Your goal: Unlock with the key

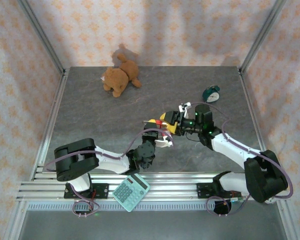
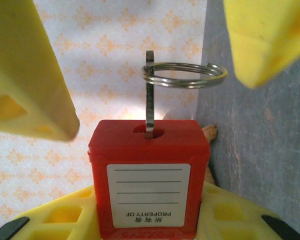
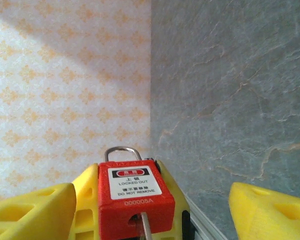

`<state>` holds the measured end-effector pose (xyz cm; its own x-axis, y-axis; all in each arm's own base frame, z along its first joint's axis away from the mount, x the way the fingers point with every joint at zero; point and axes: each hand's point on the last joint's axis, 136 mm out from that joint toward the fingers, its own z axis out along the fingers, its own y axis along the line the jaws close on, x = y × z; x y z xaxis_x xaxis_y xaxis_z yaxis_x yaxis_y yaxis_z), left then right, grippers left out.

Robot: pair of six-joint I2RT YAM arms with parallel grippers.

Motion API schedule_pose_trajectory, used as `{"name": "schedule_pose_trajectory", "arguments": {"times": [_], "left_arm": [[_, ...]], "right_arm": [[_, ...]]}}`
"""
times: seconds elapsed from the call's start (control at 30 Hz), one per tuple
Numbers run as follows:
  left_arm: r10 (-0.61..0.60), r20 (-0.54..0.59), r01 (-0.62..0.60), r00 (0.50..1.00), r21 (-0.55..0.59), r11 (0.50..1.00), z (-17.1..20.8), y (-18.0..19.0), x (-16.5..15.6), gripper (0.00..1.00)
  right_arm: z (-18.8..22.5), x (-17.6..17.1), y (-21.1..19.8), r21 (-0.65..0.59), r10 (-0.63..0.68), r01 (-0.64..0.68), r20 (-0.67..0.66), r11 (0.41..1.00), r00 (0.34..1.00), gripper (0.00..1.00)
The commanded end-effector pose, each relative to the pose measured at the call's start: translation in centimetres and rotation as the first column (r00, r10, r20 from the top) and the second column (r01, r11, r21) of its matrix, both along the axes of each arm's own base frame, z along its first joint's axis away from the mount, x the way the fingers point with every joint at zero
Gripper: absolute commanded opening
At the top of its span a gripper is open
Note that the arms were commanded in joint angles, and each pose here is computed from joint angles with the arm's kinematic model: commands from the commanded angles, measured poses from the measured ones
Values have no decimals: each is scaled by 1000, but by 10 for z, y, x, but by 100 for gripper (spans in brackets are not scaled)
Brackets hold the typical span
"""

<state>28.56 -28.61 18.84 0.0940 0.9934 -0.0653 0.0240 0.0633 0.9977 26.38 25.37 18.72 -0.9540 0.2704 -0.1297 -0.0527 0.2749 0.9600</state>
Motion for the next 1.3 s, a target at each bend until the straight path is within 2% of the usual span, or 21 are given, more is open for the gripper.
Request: {"name": "schedule_pose_trajectory", "arguments": {"times": [0.0,0.13,0.4,0.6,0.67,0.8,0.87,1.07,1.27], "left_arm": [[19,50,-14,999,-91,996,20,-5,6,37],[23,63,-17,998,-88,996,18,-8,8,37],[25,62,-19,998,-100,995,18,-7,7,38],[23,75,-15,997,-95,995,17,-7,7,43],[21,78,-14,997,-97,995,17,-7,7,45],[20,80,-12,997,-98,995,16,-6,6,52],[18,79,-10,997,-98,995,16,-5,5,58],[14,78,-6,997,-95,995,17,-1,3,63],[8,74,0,997,-99,995,18,4,-4,76]], "right_arm": [[14,-10,9,55,47,-49,35,997,998,77],[21,-9,12,88,39,-43,49,995,998,70],[22,-11,14,94,45,-49,42,994,998,43],[24,-12,17,103,50,-53,39,993,998,40],[25,-11,17,103,40,-43,35,994,999,35],[23,-8,16,89,28,-31,37,996,999,31],[22,-7,15,81,20,-23,38,996,999,30],[26,-1,14,72,-2,-2,55,997,999,27],[32,11,4,51,-43,39,77,998,996,27]]}}
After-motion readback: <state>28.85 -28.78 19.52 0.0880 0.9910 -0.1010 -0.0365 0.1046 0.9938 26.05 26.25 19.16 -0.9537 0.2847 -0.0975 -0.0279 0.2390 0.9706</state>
